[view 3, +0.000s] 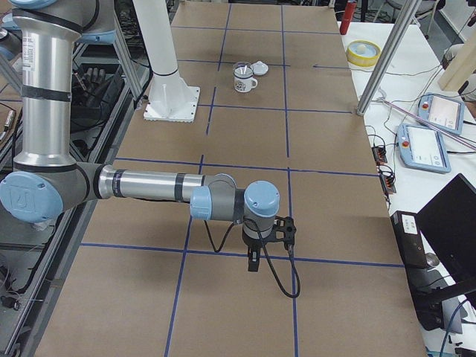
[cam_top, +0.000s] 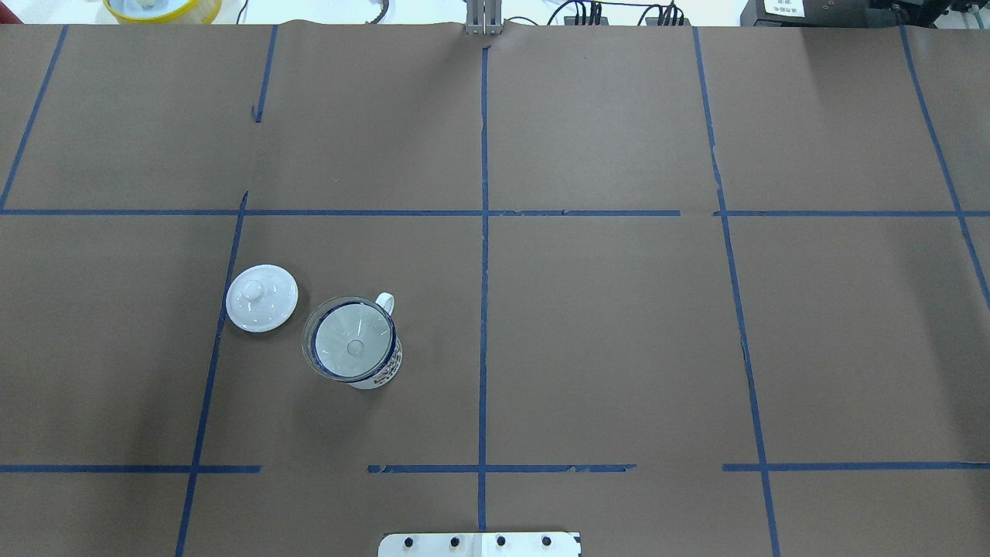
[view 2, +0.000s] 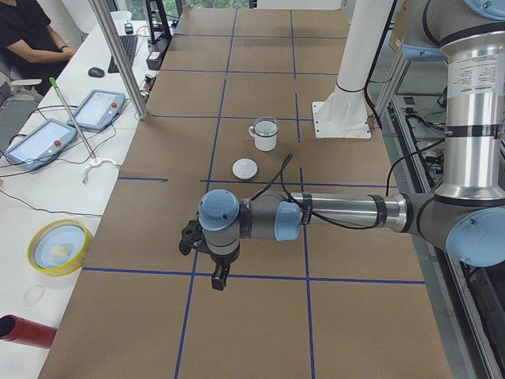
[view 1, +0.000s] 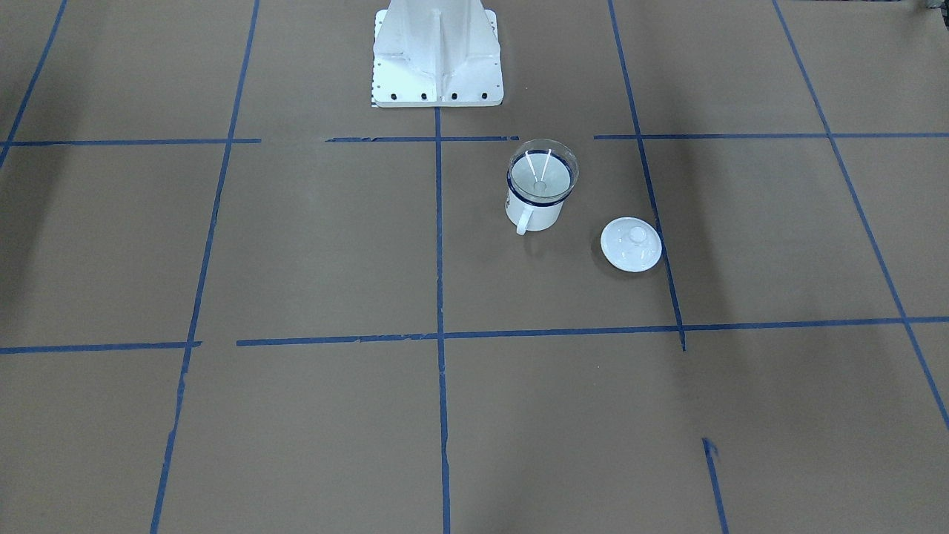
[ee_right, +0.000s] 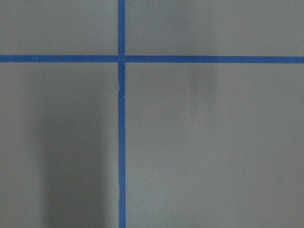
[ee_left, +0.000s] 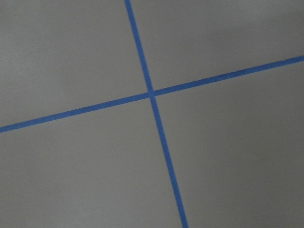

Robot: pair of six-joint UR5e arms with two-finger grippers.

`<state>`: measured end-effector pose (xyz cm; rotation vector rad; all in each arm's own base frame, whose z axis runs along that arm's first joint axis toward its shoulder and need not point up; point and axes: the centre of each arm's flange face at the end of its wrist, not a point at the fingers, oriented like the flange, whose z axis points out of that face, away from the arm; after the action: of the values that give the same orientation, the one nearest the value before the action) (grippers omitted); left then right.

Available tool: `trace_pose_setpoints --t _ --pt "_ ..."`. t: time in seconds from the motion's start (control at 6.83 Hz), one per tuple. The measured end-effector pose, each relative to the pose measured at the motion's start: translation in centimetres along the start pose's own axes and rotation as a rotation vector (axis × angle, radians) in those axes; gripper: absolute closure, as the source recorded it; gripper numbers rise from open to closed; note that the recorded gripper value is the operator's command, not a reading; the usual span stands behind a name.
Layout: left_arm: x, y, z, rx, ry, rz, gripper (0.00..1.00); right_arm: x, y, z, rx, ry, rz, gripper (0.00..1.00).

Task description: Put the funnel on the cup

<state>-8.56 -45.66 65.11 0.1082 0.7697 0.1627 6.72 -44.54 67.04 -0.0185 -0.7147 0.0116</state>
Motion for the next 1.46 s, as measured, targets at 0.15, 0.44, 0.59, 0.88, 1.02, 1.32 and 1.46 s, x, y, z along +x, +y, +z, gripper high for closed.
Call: trace_pose_setpoints --t 0.15,0.44,0.59,0.88,1.02,1.32,1.46 --pt "-0.35 0.23 0.02 -0.002 0.000 -0.009 0.00 -0.01 0.00 -0.01 0.000 0.000 0.000 0.00" --pt "-0.46 0.31 -0.04 -0.002 0.000 -0.015 0.00 -0.03 -0.01 -0.03 0.001 0.000 0.000 0.00" --pt "-0.45 0.29 -0.07 -0.001 0.000 -0.016 0.00 -0.03 0.00 -0.03 0.001 0.000 -0.001 0.00" --pt "-0.44 0.24 -0.09 0.000 0.001 -0.050 0.00 -0.03 -0.01 -0.03 0.001 0.000 -0.001 0.00" --pt "-0.41 0.20 -0.10 0.000 0.001 -0.088 0.00 -0.03 -0.01 -0.03 0.001 0.000 -0.001 0.00" --pt "-0.22 0.10 -0.28 0.005 0.002 -0.108 0.00 -0.03 -0.01 -0.03 0.001 0.000 -0.001 0.00" --pt "-0.06 0.04 -0.56 0.011 0.001 -0.106 0.00 -0.02 0.00 -0.03 0.000 0.000 0.000 0.00"
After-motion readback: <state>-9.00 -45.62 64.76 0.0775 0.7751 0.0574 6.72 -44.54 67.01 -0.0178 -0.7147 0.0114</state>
